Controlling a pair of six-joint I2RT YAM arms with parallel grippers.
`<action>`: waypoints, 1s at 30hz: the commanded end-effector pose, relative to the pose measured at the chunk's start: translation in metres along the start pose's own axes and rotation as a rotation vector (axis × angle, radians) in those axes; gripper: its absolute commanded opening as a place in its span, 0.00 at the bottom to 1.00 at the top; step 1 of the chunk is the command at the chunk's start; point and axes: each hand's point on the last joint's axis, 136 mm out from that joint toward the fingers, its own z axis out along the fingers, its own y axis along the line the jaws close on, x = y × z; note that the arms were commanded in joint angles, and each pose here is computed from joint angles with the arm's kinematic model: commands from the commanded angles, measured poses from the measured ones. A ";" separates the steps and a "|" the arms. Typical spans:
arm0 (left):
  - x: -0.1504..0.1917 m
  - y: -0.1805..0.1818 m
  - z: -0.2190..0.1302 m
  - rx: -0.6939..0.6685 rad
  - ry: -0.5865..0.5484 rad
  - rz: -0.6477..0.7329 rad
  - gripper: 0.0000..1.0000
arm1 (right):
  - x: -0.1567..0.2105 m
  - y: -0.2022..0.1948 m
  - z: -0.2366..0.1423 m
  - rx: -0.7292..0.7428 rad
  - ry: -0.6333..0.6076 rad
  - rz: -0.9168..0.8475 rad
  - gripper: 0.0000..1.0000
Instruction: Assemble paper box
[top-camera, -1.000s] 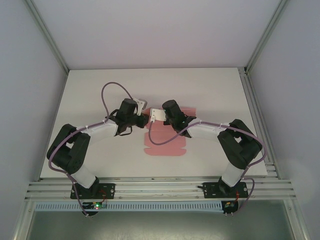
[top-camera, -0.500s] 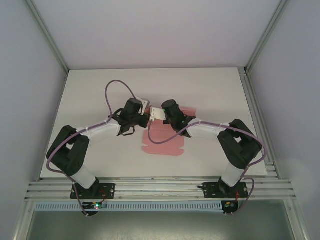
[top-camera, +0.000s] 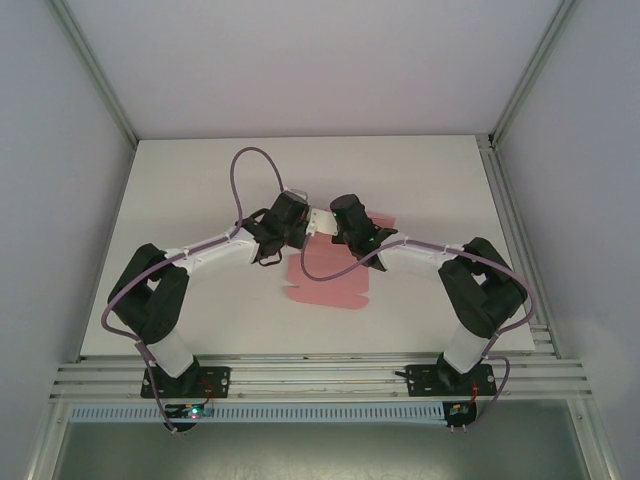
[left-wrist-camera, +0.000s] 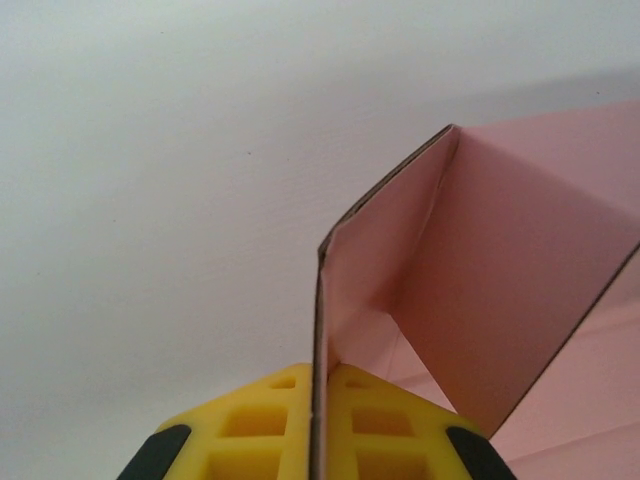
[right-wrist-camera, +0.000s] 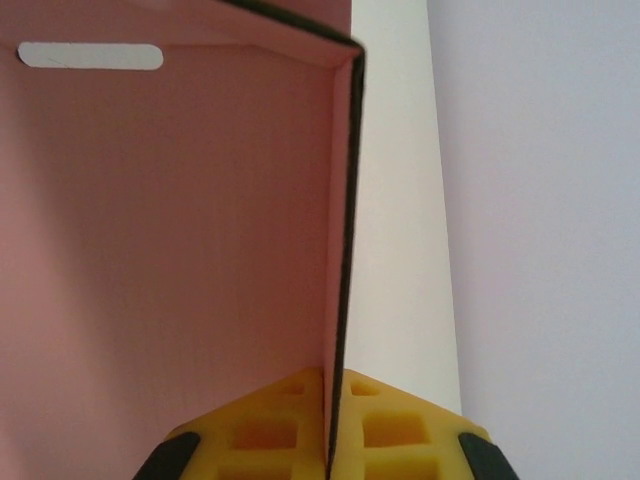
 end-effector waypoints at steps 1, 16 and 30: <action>0.008 0.004 0.001 -0.078 -0.006 -0.047 0.08 | -0.004 0.004 -0.005 0.003 0.034 0.036 0.00; -0.004 0.058 -0.084 -0.048 -0.217 -0.174 0.79 | -0.011 -0.009 -0.007 0.026 -0.019 -0.008 0.00; -0.005 0.024 -0.024 0.519 -0.073 -0.131 0.71 | -0.015 -0.009 -0.002 0.028 -0.021 -0.017 0.00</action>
